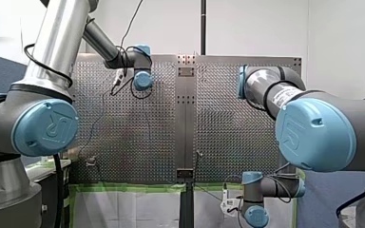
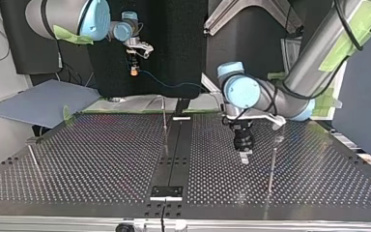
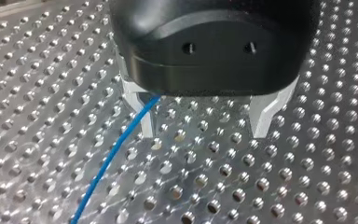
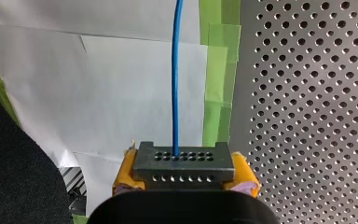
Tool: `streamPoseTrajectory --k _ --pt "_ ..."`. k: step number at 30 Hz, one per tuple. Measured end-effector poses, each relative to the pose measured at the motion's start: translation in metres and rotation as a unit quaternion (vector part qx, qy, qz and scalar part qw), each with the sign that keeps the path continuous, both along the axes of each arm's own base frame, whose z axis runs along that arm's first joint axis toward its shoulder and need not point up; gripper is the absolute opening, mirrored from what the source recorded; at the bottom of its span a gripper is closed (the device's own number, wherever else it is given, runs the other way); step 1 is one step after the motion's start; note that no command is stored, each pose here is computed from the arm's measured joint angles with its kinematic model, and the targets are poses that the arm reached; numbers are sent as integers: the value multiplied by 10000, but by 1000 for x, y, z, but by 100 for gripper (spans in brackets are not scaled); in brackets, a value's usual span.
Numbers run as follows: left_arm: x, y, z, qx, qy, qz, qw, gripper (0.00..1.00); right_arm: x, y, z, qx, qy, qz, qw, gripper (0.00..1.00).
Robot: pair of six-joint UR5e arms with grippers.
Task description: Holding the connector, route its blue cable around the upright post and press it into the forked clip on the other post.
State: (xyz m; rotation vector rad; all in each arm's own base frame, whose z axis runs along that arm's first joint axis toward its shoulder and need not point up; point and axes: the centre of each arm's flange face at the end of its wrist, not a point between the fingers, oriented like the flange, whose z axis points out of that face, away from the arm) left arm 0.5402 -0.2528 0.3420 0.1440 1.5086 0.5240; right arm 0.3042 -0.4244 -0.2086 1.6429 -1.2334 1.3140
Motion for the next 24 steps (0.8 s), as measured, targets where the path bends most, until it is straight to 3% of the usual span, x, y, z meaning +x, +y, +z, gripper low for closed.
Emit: streamPoseTrajectory --k 16,24 --pt "-20 -9 -35 46 161 -14 9999 98 0 1 0 12 2 6 10000 0" --pt "-18 -19 -68 141 436 -21 9989 98 1 1 0 10 0 6 10000 0"
